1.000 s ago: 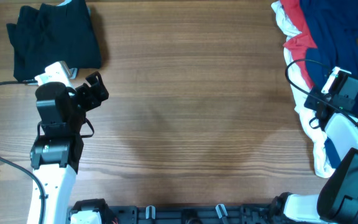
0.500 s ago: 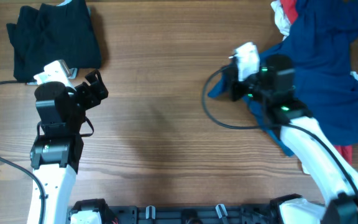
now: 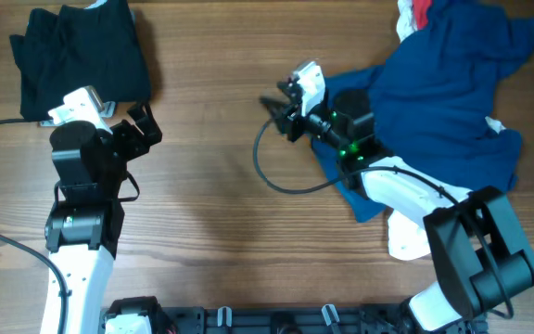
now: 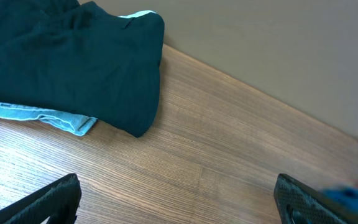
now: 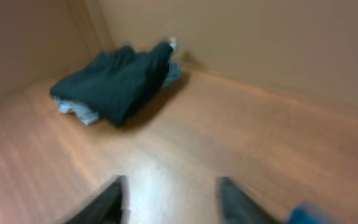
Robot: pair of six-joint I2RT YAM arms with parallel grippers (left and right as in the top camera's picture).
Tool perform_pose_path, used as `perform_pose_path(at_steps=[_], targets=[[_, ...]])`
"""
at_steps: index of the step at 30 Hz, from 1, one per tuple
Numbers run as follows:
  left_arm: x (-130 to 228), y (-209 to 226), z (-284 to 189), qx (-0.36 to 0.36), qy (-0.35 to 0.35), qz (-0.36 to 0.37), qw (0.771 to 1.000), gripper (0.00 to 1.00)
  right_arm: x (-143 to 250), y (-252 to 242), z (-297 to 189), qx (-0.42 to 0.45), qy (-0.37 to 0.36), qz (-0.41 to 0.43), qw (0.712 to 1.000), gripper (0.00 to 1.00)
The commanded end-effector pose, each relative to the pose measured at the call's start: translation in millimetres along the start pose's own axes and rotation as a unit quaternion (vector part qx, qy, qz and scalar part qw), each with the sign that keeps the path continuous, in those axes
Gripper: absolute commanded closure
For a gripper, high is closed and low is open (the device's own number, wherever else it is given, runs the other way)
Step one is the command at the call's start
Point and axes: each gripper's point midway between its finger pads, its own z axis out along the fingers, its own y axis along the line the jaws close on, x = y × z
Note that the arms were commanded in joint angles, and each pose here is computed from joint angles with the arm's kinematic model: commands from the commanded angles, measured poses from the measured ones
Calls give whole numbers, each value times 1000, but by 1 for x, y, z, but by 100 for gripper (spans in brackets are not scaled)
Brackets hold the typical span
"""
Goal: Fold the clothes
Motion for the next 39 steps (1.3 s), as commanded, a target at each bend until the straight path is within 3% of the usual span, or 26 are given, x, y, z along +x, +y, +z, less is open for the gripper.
perform_pose_path(at_steps=[1, 2, 3, 4, 7, 9, 11, 21, 25, 28, 32, 36, 39], targets=[[-12, -11, -4, 20, -16, 9, 1000, 0, 1, -34, -11, 51, 17, 27, 998, 28], [-14, -17, -4, 38, -18, 10, 999, 0, -6, -55, -23, 86, 12, 38, 995, 18], [-17, -27, -5, 63, -21, 11, 998, 0, -13, -72, -36, 115, 8, 48, 992, 16], [-18, -34, -4, 82, -23, 13, 996, 0, -20, -90, -52, 146, 4, 54, 988, 1], [-9, -49, 8, 120, -2, 17, 993, 1, -26, -138, -100, 231, 10, 78, 970, 1], [17, -65, 26, 143, 40, 20, 989, 1, -12, -166, -133, 283, 39, 108, 952, 1], [62, -113, 53, 191, 98, 38, 976, 4, 33, -198, -185, 365, 109, 172, 908, 1], [147, -248, 119, 292, 224, 72, 927, 3, 66, -216, -252, 465, 169, 217, 841, 1], [180, -266, 139, 302, 248, 65, 918, 15, 70, -213, -254, 464, 179, 222, 838, 1], [207, -275, 140, 308, 262, 67, 912, 17, 70, -213, -253, 464, 179, 222, 839, 0], [223, -277, 153, 293, 248, 69, 921, 22, 71, -212, -254, 464, 181, 223, 838, 1], [229, -275, 159, 291, 245, 69, 922, 65, 71, -212, -253, 462, 181, 223, 839, 0], [227, -268, 165, 269, 234, 72, 932, 56, 71, -211, -252, 461, 181, 224, 840, 1]])
